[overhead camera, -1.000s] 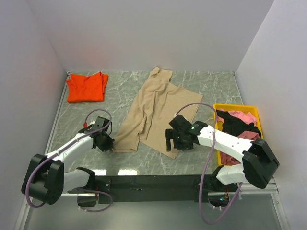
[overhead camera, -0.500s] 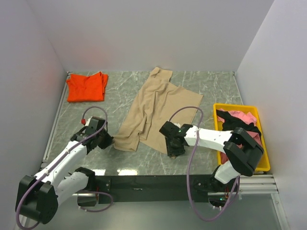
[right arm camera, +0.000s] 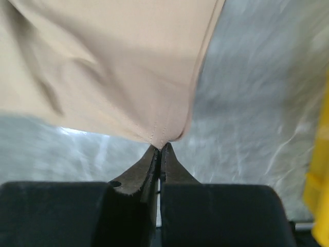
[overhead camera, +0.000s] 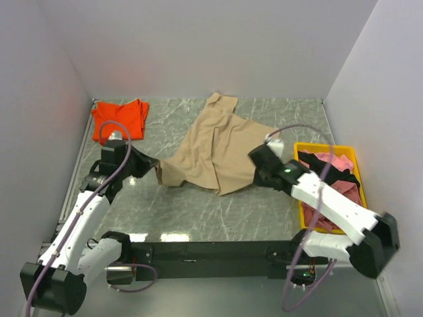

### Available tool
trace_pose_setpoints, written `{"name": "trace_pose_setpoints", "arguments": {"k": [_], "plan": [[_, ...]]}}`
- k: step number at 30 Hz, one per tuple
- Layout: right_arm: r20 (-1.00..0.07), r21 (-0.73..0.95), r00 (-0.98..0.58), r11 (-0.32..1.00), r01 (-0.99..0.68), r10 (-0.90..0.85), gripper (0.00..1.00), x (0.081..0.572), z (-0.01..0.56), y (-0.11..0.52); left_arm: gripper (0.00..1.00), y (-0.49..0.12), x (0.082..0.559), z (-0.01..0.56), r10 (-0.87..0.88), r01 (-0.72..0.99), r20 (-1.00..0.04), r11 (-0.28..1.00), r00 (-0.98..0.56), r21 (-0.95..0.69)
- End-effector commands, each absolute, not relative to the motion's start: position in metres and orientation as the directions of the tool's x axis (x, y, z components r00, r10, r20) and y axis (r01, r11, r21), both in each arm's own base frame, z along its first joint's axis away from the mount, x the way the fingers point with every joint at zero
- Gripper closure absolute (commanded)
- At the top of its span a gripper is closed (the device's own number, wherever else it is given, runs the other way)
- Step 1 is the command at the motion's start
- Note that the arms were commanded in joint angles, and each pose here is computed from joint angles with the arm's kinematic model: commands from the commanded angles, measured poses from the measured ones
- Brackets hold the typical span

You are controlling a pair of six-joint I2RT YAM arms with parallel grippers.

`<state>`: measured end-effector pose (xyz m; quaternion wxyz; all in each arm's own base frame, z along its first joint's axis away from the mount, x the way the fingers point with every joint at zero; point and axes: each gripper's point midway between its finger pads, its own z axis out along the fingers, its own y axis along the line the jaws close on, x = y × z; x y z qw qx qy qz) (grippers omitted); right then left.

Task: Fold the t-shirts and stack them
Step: Flatten the tshirt out

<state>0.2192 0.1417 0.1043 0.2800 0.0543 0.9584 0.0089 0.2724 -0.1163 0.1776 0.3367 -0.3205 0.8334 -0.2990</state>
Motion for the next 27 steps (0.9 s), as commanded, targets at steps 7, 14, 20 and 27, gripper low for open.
{"name": "trace_pose_setpoints", "arguments": {"k": [7, 14, 20, 27], "plan": [[-0.911, 0.243, -0.321, 0.966, 0.085, 0.257, 1.0, 0.268, 0.33, 0.096, 1.0, -0.091, 0.307, 0.355, -0.777, -0.032, -0.556, 0.59, -0.295, -0.807], [-0.951, 0.307, -0.053, 0.952, -0.016, 0.305, 1.0, 0.246, 0.467, 0.072, 0.99, -0.059, 0.256, 0.491, -0.797, 0.172, -0.604, 0.598, 0.023, -0.783], [-0.94, 0.29, 0.118, 0.93, -0.226, 0.321, 1.0, 0.205, 0.562, 0.067, 0.99, -0.036, 0.194, 0.598, -0.756, 0.315, -0.6, 0.654, 0.262, -0.688], [-0.923, 0.256, 0.22, 0.931, -0.261, 0.315, 1.0, 0.188, 0.608, 0.056, 0.99, -0.031, 0.178, 0.663, -0.708, 0.362, -0.606, 0.706, 0.364, -0.608]]}}
